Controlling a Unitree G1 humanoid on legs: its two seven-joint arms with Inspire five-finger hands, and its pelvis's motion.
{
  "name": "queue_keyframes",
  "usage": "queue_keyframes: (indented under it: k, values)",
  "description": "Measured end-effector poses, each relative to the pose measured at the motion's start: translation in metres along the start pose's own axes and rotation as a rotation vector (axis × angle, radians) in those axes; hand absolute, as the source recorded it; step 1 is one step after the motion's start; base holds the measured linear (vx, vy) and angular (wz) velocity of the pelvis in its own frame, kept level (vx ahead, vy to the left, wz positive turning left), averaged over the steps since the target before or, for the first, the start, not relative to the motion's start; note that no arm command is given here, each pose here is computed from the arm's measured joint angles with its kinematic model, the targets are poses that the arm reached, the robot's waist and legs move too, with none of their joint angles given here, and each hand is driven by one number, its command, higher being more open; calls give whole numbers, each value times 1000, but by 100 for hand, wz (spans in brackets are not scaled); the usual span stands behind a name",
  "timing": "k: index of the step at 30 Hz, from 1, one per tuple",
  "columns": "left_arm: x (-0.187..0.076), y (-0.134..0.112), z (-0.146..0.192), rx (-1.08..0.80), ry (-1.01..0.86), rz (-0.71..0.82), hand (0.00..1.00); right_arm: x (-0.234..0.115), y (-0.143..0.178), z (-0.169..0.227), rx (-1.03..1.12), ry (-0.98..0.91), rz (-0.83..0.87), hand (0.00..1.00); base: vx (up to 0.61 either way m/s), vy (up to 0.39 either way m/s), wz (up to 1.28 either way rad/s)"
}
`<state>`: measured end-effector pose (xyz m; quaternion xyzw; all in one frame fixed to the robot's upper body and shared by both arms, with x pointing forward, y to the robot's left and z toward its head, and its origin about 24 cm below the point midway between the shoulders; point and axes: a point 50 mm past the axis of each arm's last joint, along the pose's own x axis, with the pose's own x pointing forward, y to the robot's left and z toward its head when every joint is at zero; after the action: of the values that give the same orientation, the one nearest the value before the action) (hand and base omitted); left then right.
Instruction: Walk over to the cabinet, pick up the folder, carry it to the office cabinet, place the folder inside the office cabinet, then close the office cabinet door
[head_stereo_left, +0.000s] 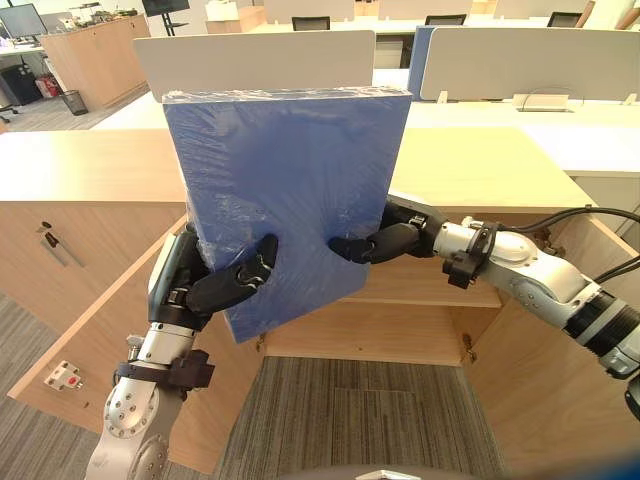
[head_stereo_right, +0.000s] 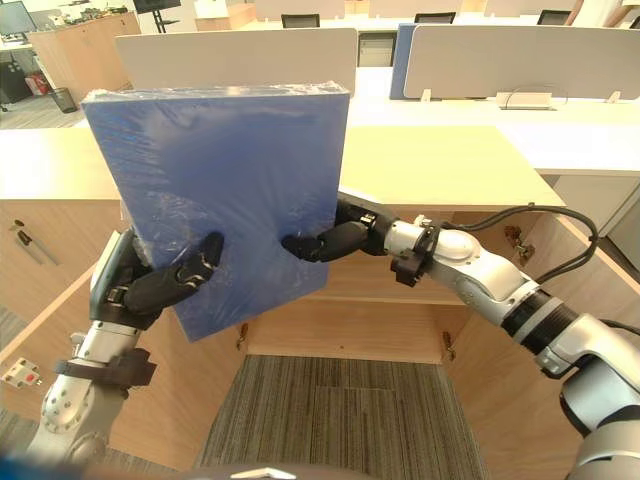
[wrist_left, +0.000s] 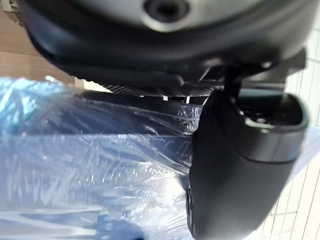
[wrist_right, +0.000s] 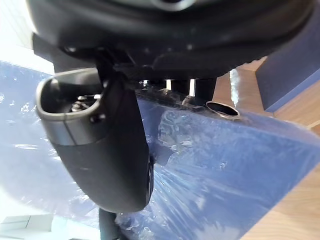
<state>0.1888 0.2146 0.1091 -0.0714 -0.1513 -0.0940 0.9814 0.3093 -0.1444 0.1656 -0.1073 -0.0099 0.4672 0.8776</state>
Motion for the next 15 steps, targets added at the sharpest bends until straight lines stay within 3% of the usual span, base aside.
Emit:
queue_keyframes:
  k: [4,7,11,15]
  values:
    - [9,5,-29,-164,89,-59,100,-3,-1,15,-47,-48,10,0,-13,7,-4]
    - [2,11,-59,-219,265,-132,100,1,4,17,-140,-34,27,0,-12,16,-23]
    - [-31,1,-115,-284,554,-206,100,7,21,7,-248,17,91,0,-10,19,-24]
    - [-70,-27,-164,-254,799,-263,100,11,37,-12,-164,-16,97,0,-23,17,-20]
